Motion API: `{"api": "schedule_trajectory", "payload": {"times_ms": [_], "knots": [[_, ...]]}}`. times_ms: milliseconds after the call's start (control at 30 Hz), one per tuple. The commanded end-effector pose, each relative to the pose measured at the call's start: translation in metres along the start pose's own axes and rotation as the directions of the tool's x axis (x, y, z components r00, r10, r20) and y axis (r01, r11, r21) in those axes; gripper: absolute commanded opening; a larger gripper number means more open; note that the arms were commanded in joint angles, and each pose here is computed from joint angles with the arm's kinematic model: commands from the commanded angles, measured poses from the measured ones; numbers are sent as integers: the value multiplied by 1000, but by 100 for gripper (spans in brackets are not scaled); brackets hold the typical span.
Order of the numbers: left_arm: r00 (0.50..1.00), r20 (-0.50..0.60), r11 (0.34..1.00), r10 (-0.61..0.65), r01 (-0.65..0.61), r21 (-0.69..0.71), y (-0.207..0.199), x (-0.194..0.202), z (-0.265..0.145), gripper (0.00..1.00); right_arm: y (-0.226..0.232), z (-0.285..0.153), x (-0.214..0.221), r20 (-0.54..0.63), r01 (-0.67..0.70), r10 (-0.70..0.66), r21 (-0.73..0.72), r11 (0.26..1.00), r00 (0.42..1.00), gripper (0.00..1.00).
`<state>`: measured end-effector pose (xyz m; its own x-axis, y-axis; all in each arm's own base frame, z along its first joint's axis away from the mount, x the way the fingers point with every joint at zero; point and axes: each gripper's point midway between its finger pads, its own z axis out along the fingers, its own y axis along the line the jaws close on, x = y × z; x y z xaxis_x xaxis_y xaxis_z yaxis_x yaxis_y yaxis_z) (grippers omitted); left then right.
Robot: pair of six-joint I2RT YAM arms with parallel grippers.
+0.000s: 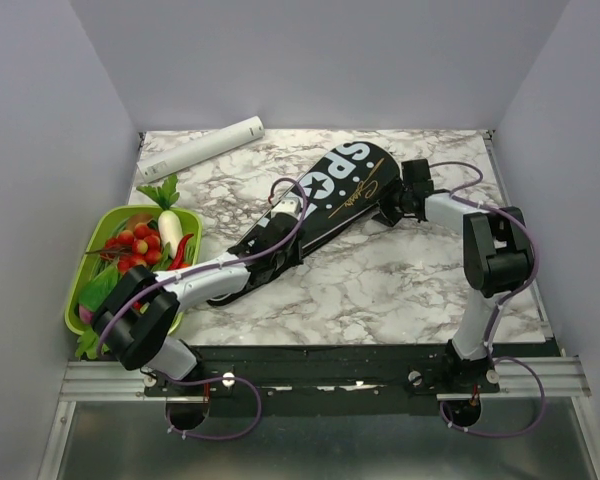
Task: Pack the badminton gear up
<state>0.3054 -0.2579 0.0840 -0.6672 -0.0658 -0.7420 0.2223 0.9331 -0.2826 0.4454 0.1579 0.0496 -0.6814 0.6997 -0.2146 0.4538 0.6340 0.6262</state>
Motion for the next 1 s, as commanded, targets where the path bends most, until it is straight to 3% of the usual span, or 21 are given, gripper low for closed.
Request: {"api": "schedule_trajectory", "payload": {"times_ms": [0, 167, 267, 300, 333, 567, 767, 867, 933, 967], "knots": [[999, 30, 1000, 22, -22, -11, 2, -2, -13, 27, 11, 16, -8, 19, -152, 154, -75, 985, 988, 63], [999, 20, 1000, 26, -26, -8, 2, 6, -21, 29, -1, 29, -13, 73, -229, 234, -75, 971, 970, 56], [999, 25, 1000, 30, -30, 6, -2, 8, -28, 29, -3, 30, -15, 88, -244, 250, -78, 967, 964, 32], [999, 30, 1000, 31, -31, 3, -2, 8, -29, 29, -9, 30, -12, 89, -251, 257, -69, 965, 962, 9], [999, 31, 999, 34, -34, 2, -2, 8, -31, 29, -9, 28, -11, 94, -255, 262, -80, 964, 960, 1], [998, 39, 999, 41, -41, -4, -4, 9, -35, 29, -42, -28, 9, 206, -327, 336, -79, 942, 919, 1], [998, 43, 999, 35, -35, 11, -9, 9, -33, 29, -68, -42, 35, 219, -355, 350, -17, 935, 911, 1], [998, 50, 999, 34, -34, 6, -8, 7, -33, 29, -66, -46, 32, 233, -302, 298, -20, 953, 926, 1], [998, 51, 999, 43, -43, 3, -8, 7, -32, 29, -65, -50, 31, 225, -201, 190, 26, 979, 956, 16], [998, 46, 999, 50, -50, -5, -7, 9, -30, 29, -51, -54, 23, 228, -159, 152, 11, 987, 962, 35]]}}
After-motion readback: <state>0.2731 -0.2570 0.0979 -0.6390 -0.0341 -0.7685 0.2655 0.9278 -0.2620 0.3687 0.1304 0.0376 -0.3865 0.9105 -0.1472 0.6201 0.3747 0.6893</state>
